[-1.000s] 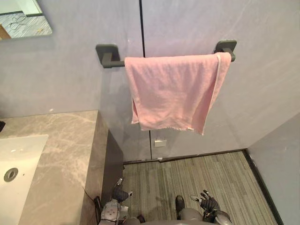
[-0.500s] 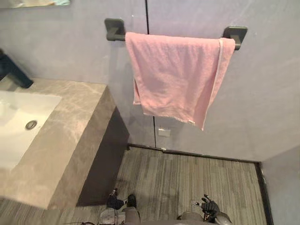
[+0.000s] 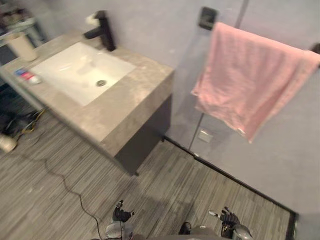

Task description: Organize washtable

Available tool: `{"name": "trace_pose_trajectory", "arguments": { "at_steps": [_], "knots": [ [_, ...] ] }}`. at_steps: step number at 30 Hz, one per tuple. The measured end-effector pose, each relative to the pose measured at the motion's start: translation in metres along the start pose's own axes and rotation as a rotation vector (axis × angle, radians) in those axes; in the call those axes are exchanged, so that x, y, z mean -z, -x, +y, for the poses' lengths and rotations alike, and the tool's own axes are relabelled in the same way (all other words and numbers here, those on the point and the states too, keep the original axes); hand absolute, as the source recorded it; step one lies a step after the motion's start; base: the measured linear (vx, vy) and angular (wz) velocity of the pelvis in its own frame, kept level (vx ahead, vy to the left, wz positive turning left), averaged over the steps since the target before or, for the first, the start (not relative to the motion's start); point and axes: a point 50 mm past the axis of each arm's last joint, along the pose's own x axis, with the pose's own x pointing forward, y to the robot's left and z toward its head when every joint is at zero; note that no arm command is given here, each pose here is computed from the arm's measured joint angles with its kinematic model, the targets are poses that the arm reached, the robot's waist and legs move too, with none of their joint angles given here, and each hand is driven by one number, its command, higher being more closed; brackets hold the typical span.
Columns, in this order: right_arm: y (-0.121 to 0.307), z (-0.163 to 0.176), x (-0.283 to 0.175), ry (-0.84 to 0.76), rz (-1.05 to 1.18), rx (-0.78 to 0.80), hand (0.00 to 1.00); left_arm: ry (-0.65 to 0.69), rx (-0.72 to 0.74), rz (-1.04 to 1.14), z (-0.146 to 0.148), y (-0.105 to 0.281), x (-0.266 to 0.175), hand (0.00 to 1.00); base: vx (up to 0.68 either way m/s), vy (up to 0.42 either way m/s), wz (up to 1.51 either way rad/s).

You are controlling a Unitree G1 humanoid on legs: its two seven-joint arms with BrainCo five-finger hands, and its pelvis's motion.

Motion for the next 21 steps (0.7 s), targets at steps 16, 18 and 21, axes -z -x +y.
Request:
{"name": "trace_pose_trajectory", "arguments": {
  "at_steps": [16,18,21],
  "knots": [
    [0.001,-0.008,-0.008,-0.032,-0.049,0.054,0.00,0.010,0.012,0.017,-0.003,0.006,0.012,0.00,-0.14,0.186,1.25],
    [0.002,-0.003,-0.006,-0.037,-0.047,0.037,0.00,0.050,-0.019,0.021,0.002,0.006,0.012,0.00,-0.04,0.070,1.30],
    [0.005,0.021,0.003,-0.057,-0.028,-0.033,0.00,0.056,-0.054,0.010,0.015,0.002,0.007,0.00,-0.02,-0.101,0.91]
  ]
}}
